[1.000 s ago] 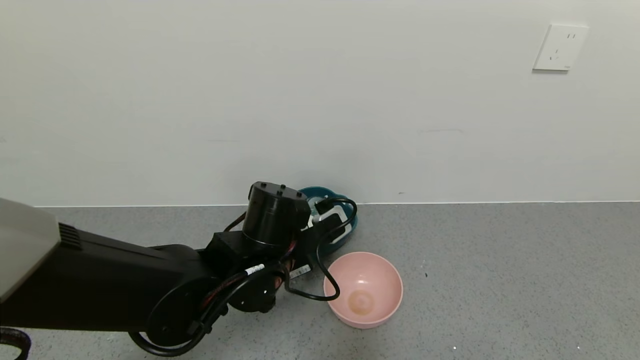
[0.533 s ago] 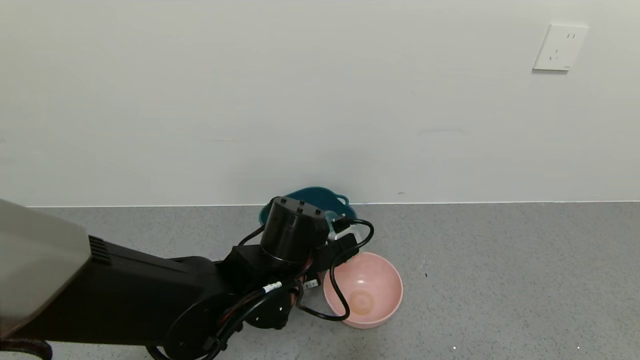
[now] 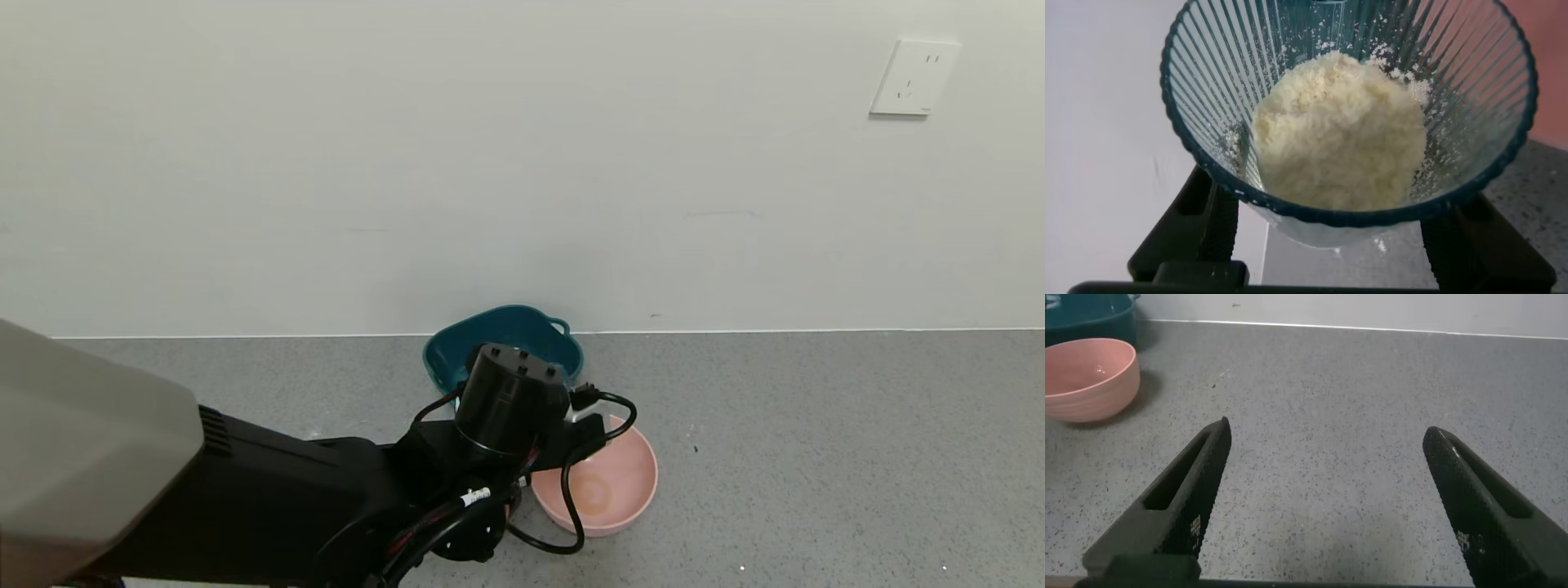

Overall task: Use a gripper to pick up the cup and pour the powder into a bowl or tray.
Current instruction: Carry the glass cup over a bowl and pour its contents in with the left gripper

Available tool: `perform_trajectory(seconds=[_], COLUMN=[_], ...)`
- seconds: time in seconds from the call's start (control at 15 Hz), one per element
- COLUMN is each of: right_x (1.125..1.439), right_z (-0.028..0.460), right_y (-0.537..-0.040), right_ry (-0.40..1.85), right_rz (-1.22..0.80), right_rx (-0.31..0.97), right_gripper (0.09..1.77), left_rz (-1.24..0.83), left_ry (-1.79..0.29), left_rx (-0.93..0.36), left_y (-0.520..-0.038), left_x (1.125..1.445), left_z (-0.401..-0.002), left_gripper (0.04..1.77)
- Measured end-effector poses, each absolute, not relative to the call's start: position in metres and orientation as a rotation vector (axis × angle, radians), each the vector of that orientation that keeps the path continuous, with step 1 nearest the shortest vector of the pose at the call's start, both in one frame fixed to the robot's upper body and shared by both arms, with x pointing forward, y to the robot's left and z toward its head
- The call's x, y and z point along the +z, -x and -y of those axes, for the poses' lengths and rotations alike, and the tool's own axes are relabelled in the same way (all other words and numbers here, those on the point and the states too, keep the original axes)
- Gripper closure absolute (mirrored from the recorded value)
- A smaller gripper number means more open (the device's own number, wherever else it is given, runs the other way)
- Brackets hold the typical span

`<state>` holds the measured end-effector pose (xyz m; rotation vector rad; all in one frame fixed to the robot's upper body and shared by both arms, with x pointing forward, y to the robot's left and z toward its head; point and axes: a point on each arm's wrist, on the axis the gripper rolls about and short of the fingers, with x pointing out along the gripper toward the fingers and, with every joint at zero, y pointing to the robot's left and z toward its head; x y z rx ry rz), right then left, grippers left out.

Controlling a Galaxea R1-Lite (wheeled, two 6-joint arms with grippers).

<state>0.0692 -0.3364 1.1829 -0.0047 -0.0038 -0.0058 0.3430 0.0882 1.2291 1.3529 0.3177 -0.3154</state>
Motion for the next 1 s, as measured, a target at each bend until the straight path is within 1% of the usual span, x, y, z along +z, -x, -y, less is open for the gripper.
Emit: perform_trajectory(seconds=[0.4, 1.0], right_x=[1.183, 1.183], right_z=[0.336, 0.336], right_y=[-0.069, -0.069], right_ry=[0.005, 0.005], right_rz=[0.004, 0.004], right_rx=[-0.006, -0.006], right_gripper=[0.15, 0.15], left_rz=[-0.298, -0.267], left_ry=[-1.495, -1.612], left_rx=[-0.331, -0.324], left_y=[-0.345, -0.355], left_x=[1.226, 1.225], left_z=[-0.080, -0.062], left_gripper=[0.54, 0.54])
